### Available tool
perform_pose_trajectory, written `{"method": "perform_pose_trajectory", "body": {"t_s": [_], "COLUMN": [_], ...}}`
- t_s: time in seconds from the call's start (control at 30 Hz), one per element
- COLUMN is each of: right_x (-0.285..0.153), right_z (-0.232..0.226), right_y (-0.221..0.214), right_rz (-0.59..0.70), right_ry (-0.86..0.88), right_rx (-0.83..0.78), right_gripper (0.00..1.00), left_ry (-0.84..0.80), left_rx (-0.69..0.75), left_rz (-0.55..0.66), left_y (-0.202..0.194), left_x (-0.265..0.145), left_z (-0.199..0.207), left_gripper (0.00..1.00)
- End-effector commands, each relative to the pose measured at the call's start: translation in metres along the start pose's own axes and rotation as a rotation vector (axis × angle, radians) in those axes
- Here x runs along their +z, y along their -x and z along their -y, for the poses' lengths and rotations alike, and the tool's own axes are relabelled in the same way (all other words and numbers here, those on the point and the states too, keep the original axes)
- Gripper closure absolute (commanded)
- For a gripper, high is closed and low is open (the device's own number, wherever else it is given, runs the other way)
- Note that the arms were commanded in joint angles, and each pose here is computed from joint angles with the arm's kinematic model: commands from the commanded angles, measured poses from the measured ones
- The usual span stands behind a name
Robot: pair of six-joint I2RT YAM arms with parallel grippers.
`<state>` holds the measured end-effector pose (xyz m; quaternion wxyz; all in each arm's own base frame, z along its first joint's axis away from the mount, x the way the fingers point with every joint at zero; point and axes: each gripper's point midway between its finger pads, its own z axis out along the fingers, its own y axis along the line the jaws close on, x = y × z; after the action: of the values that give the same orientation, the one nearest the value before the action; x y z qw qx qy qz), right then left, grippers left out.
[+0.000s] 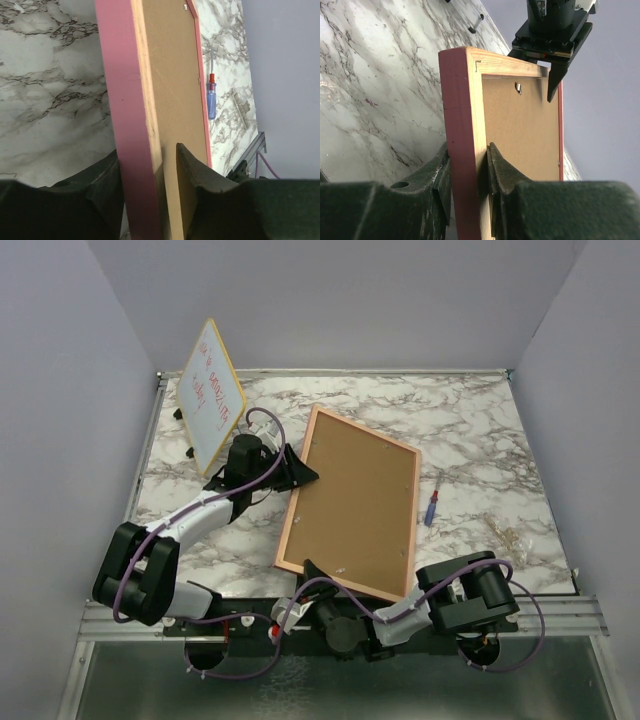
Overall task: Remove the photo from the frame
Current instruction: Turn over the photo frame at the center of the board.
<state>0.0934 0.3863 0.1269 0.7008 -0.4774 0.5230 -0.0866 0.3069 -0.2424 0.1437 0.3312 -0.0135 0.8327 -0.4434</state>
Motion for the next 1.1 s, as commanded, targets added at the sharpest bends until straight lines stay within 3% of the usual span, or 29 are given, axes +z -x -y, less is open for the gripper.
{"method": "perform_pose_trajectory", "body": {"t_s": [0.0, 0.13, 0.3, 0.33, 0.6, 0.63, 0.8, 1.07], "right_x": [-0.003, -0.004, -0.004, -0.003, -0.006, -0.007, -0.014, -0.029], "right_z": [0.014, 0.014, 0.013, 0.012, 0.007, 0.007, 0.007, 0.028], "right_y": [0.009, 0.008, 0.009, 0.010, 0.015, 0.016, 0.022, 0.048], "right_rz": [0.003, -0.001, -0.008, -0.011, -0.036, -0.040, -0.074, -0.061], "right_ry": [-0.049, -0.052, -0.050, -0.045, 0.023, 0.037, 0.105, 0.184], "right_rx": [0.154, 0.152, 0.153, 0.159, 0.232, 0.247, 0.320, 0.477], "right_gripper": [0.99, 0.99, 0.99, 0.97, 0.56, 0.45, 0.24, 0.22], "left_ry": [-0.001, 0.000, 0.035, 0.051, 0.078, 0.084, 0.139, 0.221], "left_rx": [0.032, 0.048, 0.080, 0.085, 0.130, 0.138, 0.166, 0.235], "left_rz": [0.019, 0.006, -0.004, 0.002, 0.032, 0.043, 0.092, 0.137], "left_y": [0.012, 0.011, 0.010, 0.011, 0.024, 0.028, 0.049, 0.077], "left_x": [0.003, 0.003, 0.000, 0.000, -0.010, -0.012, -0.023, -0.041], "left_z": [0.002, 0.001, -0.004, -0.006, 0.001, 0.003, 0.011, 0.022], "left_gripper": [0.61, 0.71, 0.98, 1.00, 1.00, 1.00, 1.00, 1.00]}}
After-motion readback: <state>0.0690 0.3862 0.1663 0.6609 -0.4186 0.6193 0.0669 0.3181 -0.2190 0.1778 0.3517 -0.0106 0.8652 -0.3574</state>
